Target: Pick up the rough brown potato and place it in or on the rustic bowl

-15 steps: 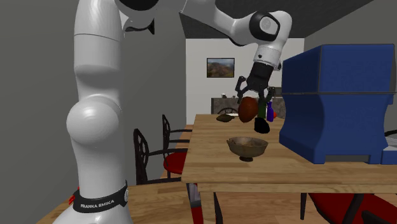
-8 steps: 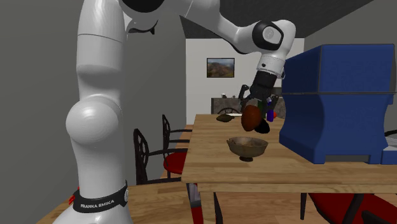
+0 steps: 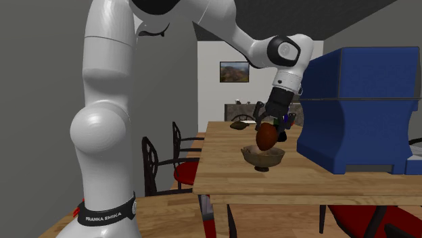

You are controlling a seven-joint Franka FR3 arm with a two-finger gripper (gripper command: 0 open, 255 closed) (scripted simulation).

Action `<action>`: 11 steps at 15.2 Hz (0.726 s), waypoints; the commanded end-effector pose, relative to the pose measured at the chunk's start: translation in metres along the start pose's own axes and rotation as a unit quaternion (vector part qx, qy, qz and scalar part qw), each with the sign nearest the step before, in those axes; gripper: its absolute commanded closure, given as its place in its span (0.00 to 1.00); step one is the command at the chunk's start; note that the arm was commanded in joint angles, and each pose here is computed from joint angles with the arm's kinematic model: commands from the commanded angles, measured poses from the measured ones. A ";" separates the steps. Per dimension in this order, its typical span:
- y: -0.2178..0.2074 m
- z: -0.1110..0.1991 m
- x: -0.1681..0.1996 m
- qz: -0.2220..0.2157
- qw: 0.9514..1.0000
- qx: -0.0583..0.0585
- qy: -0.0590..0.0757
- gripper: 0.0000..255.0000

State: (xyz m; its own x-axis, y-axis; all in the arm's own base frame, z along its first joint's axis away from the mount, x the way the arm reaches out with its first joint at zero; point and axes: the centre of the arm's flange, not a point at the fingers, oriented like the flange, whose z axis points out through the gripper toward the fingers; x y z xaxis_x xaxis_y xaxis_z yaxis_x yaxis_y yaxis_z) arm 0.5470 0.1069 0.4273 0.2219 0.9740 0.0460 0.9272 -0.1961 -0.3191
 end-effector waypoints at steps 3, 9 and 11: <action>0.001 0.003 0.000 0.000 1.000 0.000 0.000 1.00; 0.001 0.003 0.000 0.000 1.000 0.000 0.000 0.00; 0.001 0.003 0.000 0.000 1.000 0.000 0.000 0.00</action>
State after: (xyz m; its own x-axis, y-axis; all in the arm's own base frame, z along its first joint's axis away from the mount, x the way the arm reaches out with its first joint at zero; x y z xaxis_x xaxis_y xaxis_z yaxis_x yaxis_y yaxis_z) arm 0.5470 0.1073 0.4242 0.2219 0.9740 0.0463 0.9274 -0.1961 -0.3185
